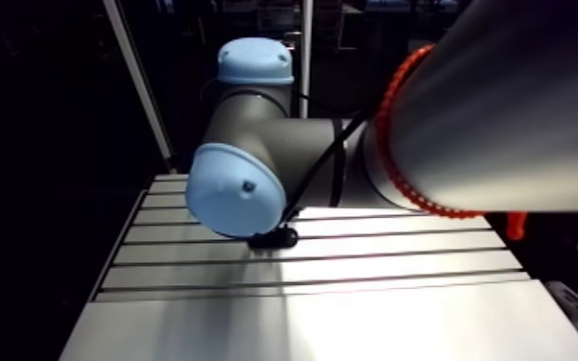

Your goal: Pick up the M10 bolt and insert it into the hex recess until seated.

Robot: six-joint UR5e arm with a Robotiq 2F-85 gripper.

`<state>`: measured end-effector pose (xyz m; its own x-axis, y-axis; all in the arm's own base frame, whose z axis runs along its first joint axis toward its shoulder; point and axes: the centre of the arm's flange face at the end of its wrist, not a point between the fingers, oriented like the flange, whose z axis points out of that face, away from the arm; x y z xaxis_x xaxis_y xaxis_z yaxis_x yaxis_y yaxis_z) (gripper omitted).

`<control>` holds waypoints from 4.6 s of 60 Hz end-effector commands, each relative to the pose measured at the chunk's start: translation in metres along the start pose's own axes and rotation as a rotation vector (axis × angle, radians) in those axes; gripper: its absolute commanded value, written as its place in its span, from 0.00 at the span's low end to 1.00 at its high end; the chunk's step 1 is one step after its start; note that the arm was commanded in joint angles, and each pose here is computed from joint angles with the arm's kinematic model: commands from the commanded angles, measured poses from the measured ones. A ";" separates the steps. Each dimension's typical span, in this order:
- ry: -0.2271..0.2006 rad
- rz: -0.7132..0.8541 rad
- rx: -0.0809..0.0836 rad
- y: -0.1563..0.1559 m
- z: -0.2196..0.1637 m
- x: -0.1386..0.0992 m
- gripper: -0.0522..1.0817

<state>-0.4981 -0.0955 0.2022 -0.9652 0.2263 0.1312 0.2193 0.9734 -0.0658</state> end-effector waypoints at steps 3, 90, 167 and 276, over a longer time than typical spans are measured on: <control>-0.001 0.000 0.000 0.000 0.000 0.000 0.55; -0.007 -0.001 0.001 -0.001 0.003 -0.001 0.66; 0.078 -0.011 0.014 -0.005 -0.043 0.004 0.76; -0.242 -0.735 -0.055 -0.029 -0.127 0.140 0.82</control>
<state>-0.6006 -0.0756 0.3560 -0.8782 -0.4692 -0.0934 -0.4714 0.8819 0.0017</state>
